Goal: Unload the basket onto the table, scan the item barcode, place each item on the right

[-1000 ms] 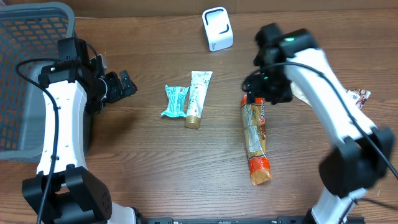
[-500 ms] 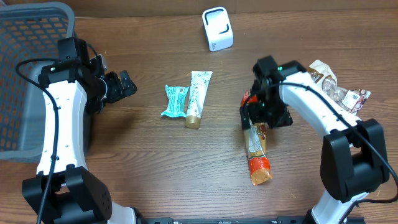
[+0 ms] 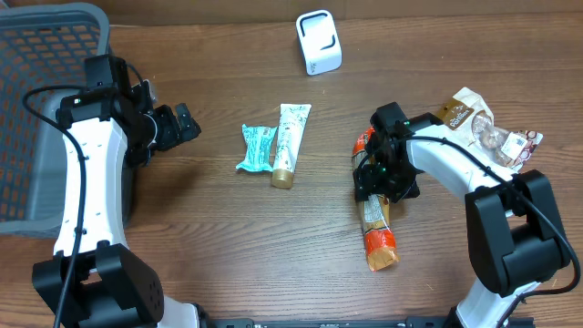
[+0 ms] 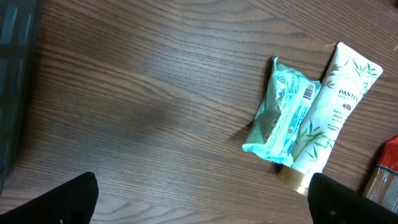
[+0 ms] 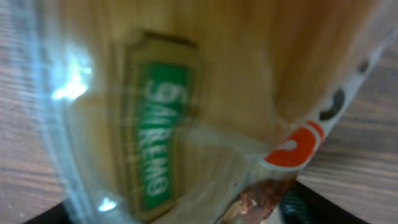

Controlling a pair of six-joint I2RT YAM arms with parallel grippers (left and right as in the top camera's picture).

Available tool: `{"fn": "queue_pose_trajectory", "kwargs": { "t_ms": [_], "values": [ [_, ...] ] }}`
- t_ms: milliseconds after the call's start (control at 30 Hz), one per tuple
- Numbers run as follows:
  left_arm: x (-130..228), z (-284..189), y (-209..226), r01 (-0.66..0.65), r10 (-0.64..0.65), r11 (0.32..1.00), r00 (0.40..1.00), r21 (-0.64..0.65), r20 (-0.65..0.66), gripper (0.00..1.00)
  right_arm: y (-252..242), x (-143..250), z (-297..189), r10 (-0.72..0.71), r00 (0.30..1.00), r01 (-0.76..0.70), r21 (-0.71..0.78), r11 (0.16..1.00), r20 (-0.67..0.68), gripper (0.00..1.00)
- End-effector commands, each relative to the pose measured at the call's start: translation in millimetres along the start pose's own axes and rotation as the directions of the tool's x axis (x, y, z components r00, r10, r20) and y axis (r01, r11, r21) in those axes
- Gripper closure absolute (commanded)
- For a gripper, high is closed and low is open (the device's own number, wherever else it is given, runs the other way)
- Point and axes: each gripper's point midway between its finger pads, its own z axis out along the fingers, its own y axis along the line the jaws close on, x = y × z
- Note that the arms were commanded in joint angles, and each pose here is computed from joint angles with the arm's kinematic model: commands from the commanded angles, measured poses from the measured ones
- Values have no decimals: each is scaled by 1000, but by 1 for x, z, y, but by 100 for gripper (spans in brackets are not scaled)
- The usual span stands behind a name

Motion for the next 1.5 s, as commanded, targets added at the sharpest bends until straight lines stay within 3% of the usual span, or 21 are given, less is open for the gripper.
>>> {"fn": "queue_pose_trajectory", "kwargs": {
  "t_ms": [0, 100, 200, 300, 433, 567, 833, 1000, 1067, 1233, 1333, 1467],
  "values": [
    [-4, -1, -3, -27, 27, 1000, 1000, 2, 11, 0, 1, 4, 4, -5, 1000, 5, -10, 1000, -6, 34],
    [-4, -1, -3, -27, 27, 1000, 1000, 2, 11, 0, 1, 3, 4, -6, 1000, 6, -11, 1000, -3, 52],
    [-4, -1, -3, -28, 28, 1000, 1000, 2, 11, 0, 3, 2, 3, -6, 1000, 6, -18, 1000, 1, 82],
    [-4, -1, -3, -28, 28, 1000, 1000, 2, 11, 0, 11, -2, -5, -9, 1000, 9, -54, 998, 3, 96],
    [-4, -1, -3, -28, 28, 1000, 1000, 2, 11, 0, 34, -11, -33, -27, 1000, 28, -143, 989, 8, 96],
    [-4, -1, -3, -28, 28, 1000, 1000, 2, 11, 0, 70, -21, -82, -119, 991, 131, -333, 934, 55, 96],
    [-4, -1, -3, -27, 27, 1000, 1000, 2, 11, 0, 113, -48, -204, -127, 950, 297, -690, 660, 286, 96],
    [-4, -1, -3, -28, 28, 1000, 1000, 2, 11, 0, 117, -51, -249, -75, 935, 340, -814, 471, 347, 96],
    [-4, -1, -3, -28, 28, 1000, 1000, 2, 11, 0, 115, -54, -254, -71, 926, 362, -817, 449, 371, 96],
    [-4, -1, -3, -28, 28, 1000, 1000, 2, 11, 0, 112, -61, -250, -71, 917, 374, -787, 490, 392, 96],
    [-4, -1, -3, -28, 28, 1000, 1000, 2, 11, 0, 107, -75, -241, -41, 926, 316, -712, 627, 375, 96],
    [-4, -1, -3, -28, 28, 1000, 1000, 2, 11, 0, 101, -103, -255, -40, 863, 298, -443, 845, 504, 97]
  ]
}}
